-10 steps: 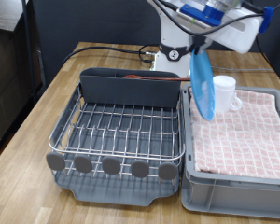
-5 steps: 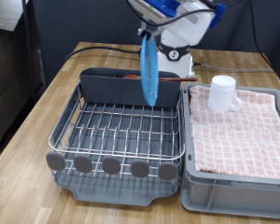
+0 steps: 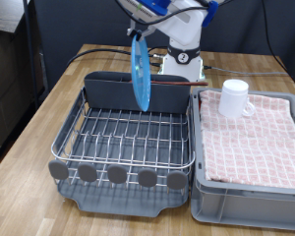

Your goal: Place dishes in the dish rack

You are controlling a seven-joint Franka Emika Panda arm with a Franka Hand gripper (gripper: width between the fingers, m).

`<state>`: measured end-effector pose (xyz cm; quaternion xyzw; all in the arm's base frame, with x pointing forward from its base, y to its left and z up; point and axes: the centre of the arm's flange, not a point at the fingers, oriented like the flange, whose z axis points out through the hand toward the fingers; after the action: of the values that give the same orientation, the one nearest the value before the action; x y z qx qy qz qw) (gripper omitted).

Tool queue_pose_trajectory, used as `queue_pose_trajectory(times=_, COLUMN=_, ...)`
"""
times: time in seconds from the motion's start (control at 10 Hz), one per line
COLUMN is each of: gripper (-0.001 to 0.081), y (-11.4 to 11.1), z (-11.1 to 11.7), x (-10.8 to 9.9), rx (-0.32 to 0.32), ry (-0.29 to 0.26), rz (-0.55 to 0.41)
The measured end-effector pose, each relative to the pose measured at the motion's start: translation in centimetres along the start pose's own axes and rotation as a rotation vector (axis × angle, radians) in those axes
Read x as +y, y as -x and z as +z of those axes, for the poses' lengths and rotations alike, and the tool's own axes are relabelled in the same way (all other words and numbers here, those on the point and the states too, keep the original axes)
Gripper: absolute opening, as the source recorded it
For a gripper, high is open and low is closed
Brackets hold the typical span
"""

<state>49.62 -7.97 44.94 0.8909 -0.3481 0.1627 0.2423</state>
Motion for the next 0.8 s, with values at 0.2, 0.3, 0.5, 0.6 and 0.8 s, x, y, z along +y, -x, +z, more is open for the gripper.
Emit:
queue_pose_trajectory(times=0.2, gripper=0.0026, y=-1.4, z=1.1, x=1.7, rx=0.036, ry=0.015, rz=-0.045)
queue_pose_trajectory(times=0.3, gripper=0.0026, y=-2.1, z=1.6, x=2.6, rx=0.054, ry=0.014, rz=-0.061)
queue_pose_trajectory(times=0.5, gripper=0.0026, y=-3.2, z=2.3, x=3.8, rx=0.090, ry=0.013, rz=-0.080)
queue_pose_trajectory(times=0.6, gripper=0.0026, y=-3.6, z=2.6, x=4.1, rx=0.105, ry=0.022, rz=-0.091)
queue_pose_trajectory(times=0.8, gripper=0.0026, y=-4.1, z=3.3, x=4.5, rx=0.110, ry=0.027, rz=-0.093)
